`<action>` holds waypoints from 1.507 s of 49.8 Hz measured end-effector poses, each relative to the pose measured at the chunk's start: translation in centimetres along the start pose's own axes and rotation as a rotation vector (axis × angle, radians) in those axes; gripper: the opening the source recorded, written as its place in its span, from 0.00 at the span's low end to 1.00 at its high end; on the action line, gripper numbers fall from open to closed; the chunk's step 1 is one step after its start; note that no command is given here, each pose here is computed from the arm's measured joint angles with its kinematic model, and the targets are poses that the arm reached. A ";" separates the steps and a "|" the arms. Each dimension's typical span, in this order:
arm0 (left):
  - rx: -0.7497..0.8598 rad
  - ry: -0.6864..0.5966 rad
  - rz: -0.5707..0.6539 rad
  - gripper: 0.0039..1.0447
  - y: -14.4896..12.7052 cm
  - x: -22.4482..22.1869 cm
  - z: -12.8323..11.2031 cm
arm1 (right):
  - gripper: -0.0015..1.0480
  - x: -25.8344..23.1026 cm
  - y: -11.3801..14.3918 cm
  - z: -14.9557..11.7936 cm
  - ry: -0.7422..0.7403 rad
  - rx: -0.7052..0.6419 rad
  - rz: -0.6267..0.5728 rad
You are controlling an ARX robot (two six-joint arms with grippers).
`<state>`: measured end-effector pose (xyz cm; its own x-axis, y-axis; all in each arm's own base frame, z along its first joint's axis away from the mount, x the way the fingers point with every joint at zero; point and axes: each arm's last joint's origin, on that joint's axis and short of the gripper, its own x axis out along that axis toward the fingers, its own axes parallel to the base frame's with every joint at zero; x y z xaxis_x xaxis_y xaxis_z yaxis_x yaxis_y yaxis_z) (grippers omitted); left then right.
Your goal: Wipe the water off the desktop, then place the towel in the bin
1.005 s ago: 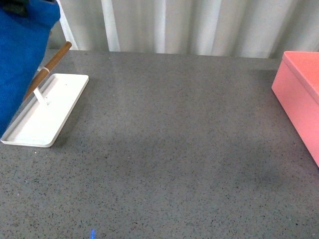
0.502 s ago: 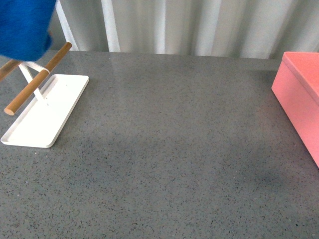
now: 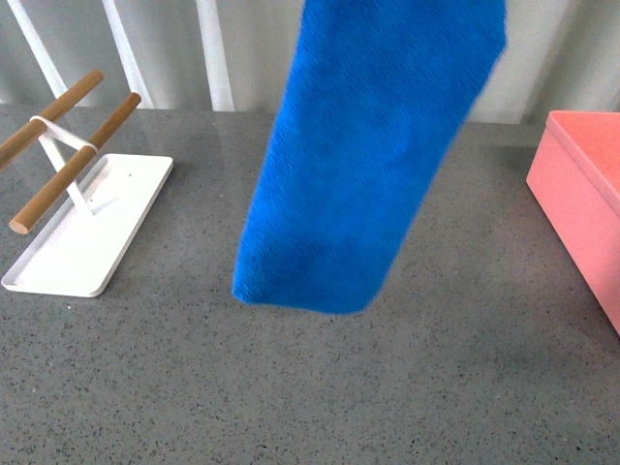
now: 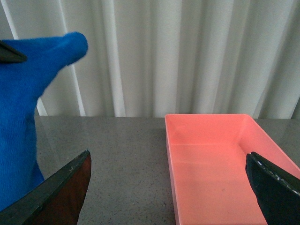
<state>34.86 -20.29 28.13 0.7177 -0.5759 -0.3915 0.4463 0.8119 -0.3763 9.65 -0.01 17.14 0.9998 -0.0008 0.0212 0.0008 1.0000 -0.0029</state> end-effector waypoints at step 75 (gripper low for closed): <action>-0.134 -0.084 -0.185 0.04 1.8 4.2 1.4 | 0.93 13.4 2.8 -2.4 0.230 -0.214 0.505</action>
<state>39.46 -21.09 26.99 0.6747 -0.6992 -0.2364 0.5034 0.6701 -0.5454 23.08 2.76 15.03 0.8562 0.4507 -0.2524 -0.4960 0.8538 -0.1581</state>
